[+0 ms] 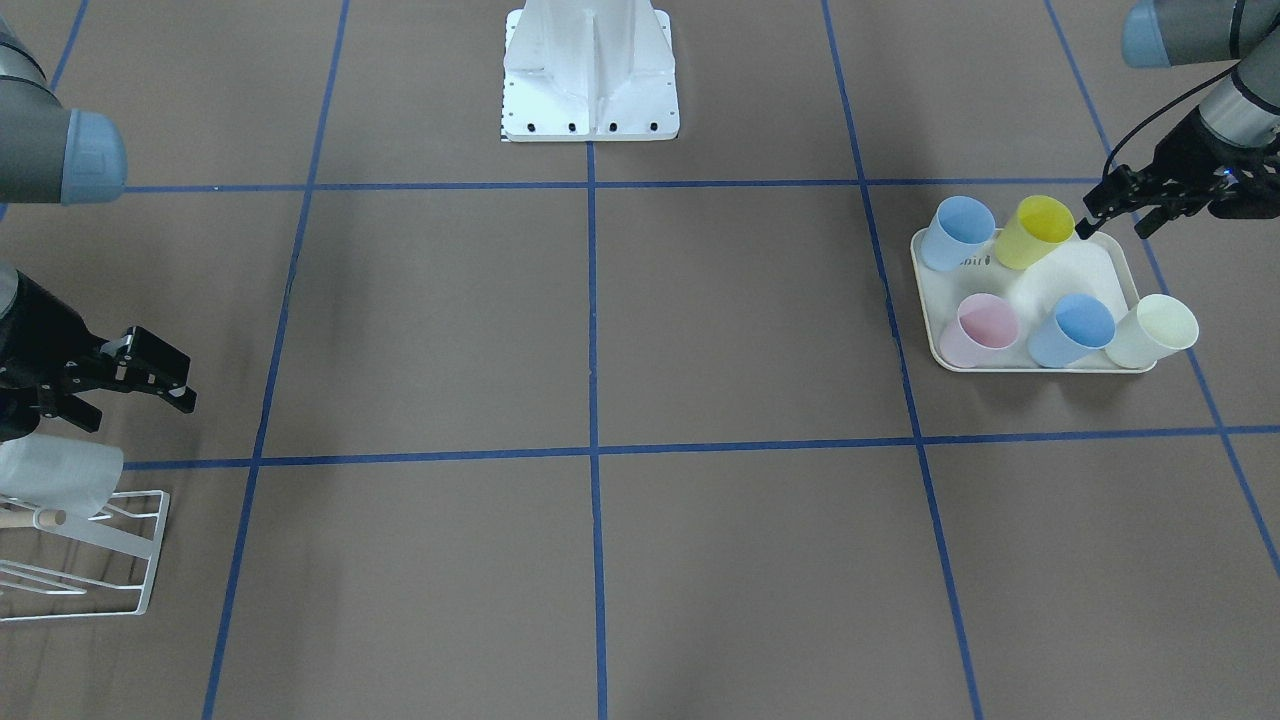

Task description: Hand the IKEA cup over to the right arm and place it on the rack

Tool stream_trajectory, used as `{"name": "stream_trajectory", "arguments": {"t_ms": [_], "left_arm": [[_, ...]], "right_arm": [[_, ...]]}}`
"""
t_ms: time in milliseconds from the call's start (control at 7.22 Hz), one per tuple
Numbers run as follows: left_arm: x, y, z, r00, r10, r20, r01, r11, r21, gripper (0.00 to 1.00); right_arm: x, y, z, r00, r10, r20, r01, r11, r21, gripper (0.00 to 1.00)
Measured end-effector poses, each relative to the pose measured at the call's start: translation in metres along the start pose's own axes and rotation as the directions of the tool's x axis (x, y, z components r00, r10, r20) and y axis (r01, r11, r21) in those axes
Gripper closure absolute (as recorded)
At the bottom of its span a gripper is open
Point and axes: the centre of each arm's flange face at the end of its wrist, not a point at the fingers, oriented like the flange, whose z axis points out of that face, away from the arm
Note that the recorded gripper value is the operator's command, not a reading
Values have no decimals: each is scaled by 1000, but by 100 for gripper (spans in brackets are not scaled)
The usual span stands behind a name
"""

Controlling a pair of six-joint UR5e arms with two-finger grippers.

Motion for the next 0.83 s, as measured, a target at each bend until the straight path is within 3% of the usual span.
{"name": "stream_trajectory", "arguments": {"t_ms": [416,554,693,831], "left_arm": [[0,15,16,1000,11,22,-10,998,-61,2],[5,18,21,1000,19,20,-17,997,-77,12],[10,22,28,999,30,20,-28,995,-95,30],[14,24,33,999,38,20,-36,993,-108,66]], "right_arm": [[-4,2,1,1000,-5,3,5,1000,-1,1],[-6,2,1,1000,-8,5,8,1000,-3,1],[-7,3,3,1000,-10,5,10,1000,-6,1],[-8,4,5,1000,-12,3,12,1000,-7,1]]}}
